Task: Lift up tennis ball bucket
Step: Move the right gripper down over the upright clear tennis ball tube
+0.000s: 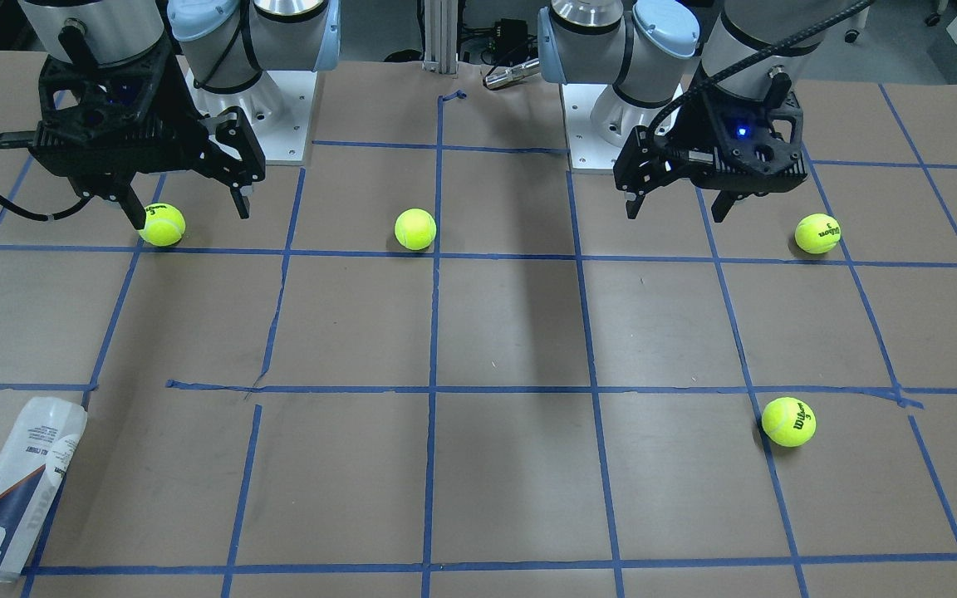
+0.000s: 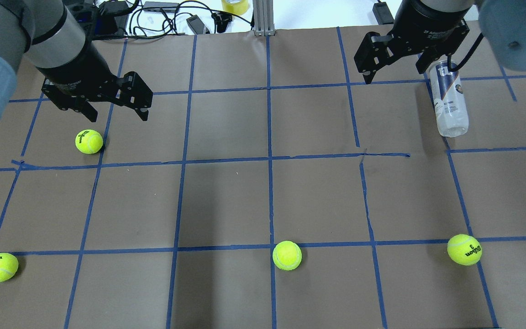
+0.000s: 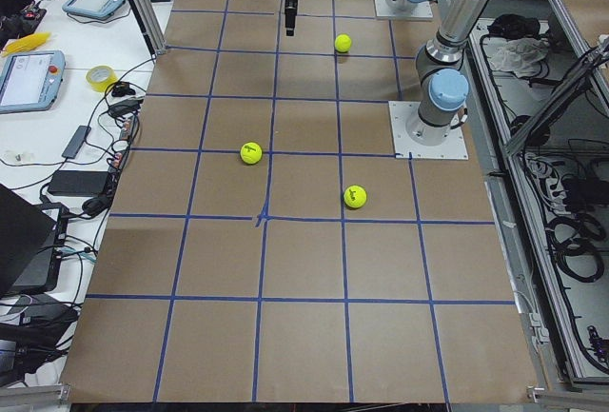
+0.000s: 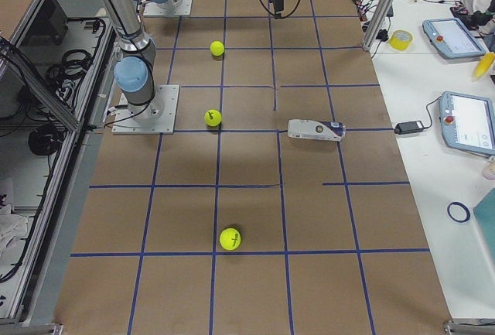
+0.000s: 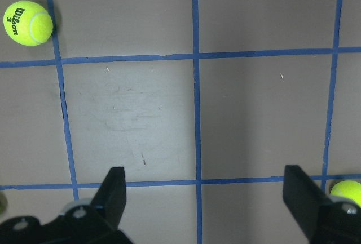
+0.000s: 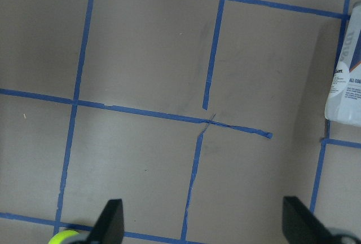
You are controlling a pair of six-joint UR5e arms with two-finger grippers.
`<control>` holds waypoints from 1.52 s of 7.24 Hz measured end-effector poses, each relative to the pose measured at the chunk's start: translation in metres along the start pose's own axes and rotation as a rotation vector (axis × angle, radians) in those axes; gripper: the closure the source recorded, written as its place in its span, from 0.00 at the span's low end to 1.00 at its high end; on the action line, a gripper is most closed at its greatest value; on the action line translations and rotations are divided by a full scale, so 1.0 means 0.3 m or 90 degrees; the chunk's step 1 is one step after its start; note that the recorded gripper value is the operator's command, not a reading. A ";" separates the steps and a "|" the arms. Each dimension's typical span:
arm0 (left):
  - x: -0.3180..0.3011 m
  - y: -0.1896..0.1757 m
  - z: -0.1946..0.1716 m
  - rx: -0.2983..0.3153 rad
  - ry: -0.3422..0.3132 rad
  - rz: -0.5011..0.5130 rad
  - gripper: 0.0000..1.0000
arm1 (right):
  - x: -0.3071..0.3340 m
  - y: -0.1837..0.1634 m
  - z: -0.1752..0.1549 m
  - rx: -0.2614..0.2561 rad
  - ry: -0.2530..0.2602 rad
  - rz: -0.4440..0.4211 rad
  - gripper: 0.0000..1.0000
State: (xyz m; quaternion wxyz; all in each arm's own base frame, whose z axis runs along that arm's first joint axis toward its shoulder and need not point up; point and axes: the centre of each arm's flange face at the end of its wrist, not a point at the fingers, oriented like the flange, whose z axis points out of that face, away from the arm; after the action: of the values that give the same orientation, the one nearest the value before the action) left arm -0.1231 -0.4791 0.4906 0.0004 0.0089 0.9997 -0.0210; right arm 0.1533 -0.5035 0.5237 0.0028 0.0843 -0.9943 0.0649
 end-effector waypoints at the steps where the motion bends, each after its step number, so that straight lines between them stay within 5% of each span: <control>1: -0.001 0.002 -0.002 0.000 0.000 0.000 0.00 | 0.004 -0.002 0.004 0.000 0.000 0.000 0.00; 5: -0.005 0.010 -0.004 -0.001 -0.001 -0.003 0.00 | 0.070 -0.075 0.113 -0.002 0.004 0.023 0.00; 8: -0.003 0.012 -0.003 -0.001 -0.001 -0.002 0.00 | 0.404 -0.412 0.330 0.023 0.027 0.086 0.00; 11: 0.001 0.018 0.002 -0.006 0.000 -0.002 0.00 | 0.830 -0.638 0.581 0.003 0.033 0.137 0.00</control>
State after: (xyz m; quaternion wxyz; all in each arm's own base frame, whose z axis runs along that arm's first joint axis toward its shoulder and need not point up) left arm -0.1234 -0.4738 0.4898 0.0007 0.0070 0.9998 -0.0165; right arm -0.0589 -0.7549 0.3797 0.0214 -0.0243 -0.9971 0.0689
